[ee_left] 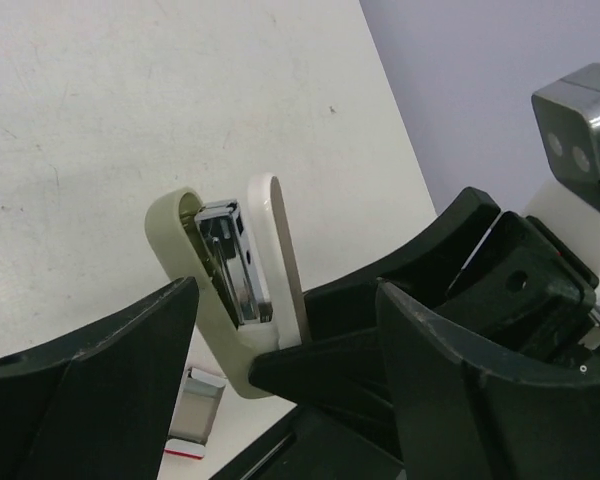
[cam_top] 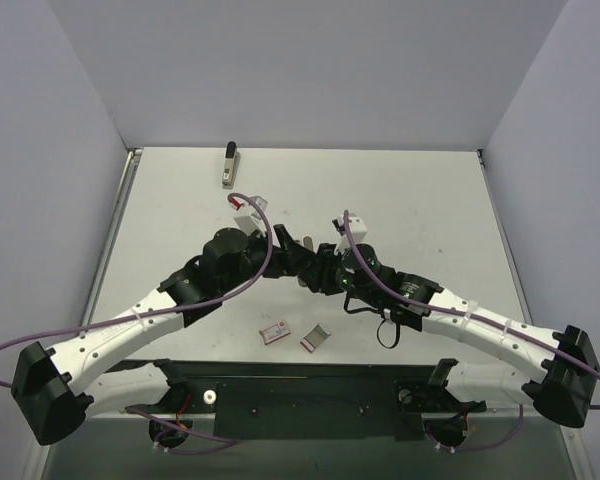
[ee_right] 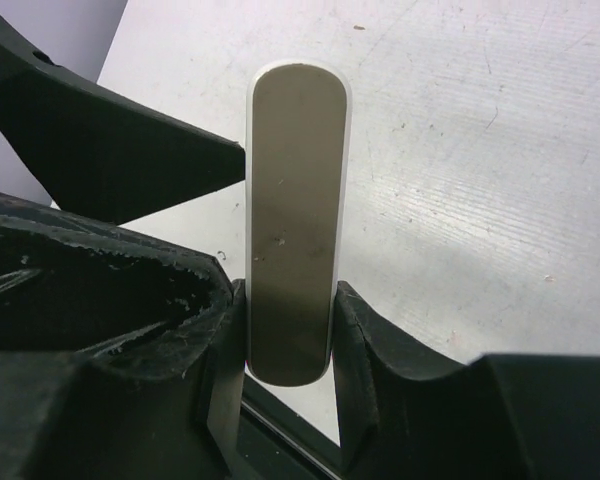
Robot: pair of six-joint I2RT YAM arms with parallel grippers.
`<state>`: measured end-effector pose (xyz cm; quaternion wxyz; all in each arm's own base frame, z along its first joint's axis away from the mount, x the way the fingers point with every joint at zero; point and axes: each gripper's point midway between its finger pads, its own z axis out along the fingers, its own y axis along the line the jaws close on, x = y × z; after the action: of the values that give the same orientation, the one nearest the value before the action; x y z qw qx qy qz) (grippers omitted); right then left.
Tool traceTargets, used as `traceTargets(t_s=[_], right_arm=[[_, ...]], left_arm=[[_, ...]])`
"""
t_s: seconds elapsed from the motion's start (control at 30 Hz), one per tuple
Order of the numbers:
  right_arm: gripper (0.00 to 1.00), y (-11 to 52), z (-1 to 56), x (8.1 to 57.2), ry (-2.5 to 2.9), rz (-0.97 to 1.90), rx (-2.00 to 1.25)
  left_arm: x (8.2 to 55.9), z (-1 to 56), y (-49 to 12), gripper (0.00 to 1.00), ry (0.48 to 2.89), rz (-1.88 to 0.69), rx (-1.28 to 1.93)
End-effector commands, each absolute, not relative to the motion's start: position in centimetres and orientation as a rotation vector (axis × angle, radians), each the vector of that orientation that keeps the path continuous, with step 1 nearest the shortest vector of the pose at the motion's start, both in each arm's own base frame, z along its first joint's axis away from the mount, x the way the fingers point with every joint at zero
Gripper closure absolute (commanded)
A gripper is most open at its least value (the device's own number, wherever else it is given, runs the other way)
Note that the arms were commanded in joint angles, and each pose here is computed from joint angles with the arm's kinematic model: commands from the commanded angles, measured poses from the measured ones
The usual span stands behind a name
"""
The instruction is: Unload the staples from the stapler
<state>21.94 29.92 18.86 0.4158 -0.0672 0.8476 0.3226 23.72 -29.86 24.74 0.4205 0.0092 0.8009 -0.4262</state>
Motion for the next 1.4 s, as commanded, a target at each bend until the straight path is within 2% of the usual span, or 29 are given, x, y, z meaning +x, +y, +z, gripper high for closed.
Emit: traceTargets(t_s=[0.0,0.37,0.6,0.93,1.37], right_arm=[[1.00,29.2,23.6,23.1,1.980,0.837,-0.106],[1.00,26.1,25.4,21.6,1.931,0.812,-0.133],[1.00,24.7,26.9,18.3,1.906,0.925,-0.264],[1.00,25.5,29.8,13.8,1.873,1.146,-0.453],[1.00,26.3,35.2,11.6,1.718,1.308,-0.550]], left_arm=[[22.7,26.7,-29.9,0.16,1.988,-1.090,0.090],[21.5,27.5,-27.5,0.13,1.949,-1.068,0.071],[18.7,31.4,-28.5,0.13,1.741,-1.326,0.167],[16.1,33.5,-29.9,0.13,1.570,-1.482,0.361],[13.7,36.1,-29.8,0.12,1.415,-1.668,0.459]])
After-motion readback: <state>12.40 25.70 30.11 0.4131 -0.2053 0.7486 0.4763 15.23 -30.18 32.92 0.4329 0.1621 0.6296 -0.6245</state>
